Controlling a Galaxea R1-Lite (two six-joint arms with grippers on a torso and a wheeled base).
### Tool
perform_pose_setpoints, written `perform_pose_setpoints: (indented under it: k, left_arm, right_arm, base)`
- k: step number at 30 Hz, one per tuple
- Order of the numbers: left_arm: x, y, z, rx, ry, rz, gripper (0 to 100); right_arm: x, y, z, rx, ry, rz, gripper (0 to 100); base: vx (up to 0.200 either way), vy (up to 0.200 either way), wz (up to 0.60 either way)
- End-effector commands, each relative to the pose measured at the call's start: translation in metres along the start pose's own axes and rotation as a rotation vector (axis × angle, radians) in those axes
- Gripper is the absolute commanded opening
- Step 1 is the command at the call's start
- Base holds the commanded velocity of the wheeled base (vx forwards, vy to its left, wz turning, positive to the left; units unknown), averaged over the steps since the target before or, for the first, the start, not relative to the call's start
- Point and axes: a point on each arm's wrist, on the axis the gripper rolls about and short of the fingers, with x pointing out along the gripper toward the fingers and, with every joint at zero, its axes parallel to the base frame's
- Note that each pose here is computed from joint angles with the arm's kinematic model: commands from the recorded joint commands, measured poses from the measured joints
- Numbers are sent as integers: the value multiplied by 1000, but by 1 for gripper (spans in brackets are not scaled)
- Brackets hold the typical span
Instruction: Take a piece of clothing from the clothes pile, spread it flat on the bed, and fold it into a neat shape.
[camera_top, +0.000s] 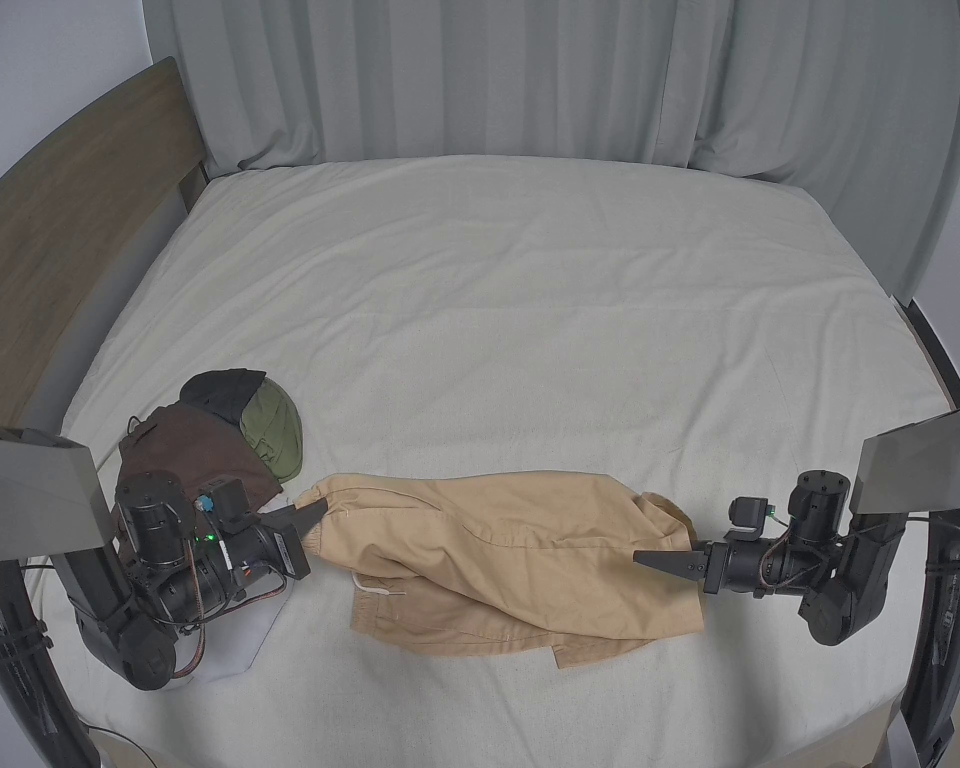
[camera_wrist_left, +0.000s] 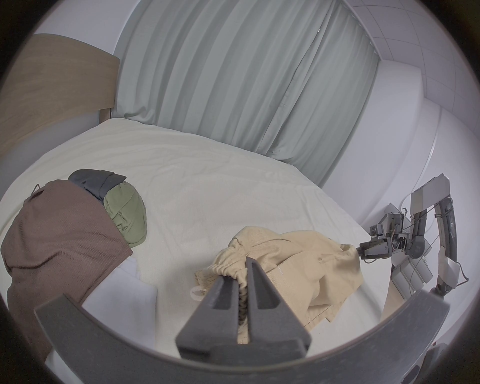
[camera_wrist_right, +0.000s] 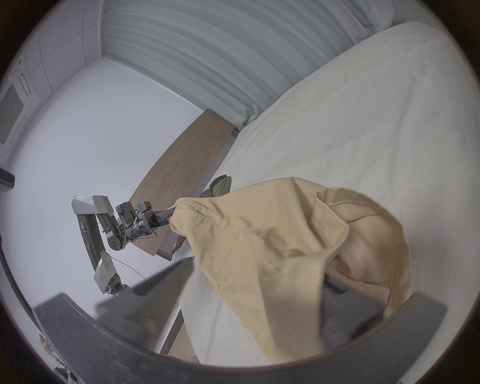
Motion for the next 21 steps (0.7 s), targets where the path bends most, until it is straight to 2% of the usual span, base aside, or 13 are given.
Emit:
perform_pose_setpoints:
  k: [1, 12, 16, 18, 21]
  left_arm:
    - [0, 0, 0, 1, -3, -2, 0]
    - [0, -1, 0, -2, -2, -9, 0]
    - [1, -1, 2, 2, -5, -45, 0]
    - [1, 1, 12, 10, -43, -46, 0]
    - [1, 3, 19, 17, -72, -55, 0]
  right_arm:
    - [0, 0, 0, 0, 0, 1, 0]
    - [4, -2, 7, -28, -24, 5, 0]
    - [2, 1, 10, -43, -30, 9, 0]
    - [0, 7, 14, -94, -41, 13, 0]
    - [-3, 13, 21, -118, -57, 20, 0]
  base:
    - [0, 0, 0]
    - [0, 0, 0]
    - [0, 0, 0]
    - [0, 0, 0]
    - [0, 0, 0]
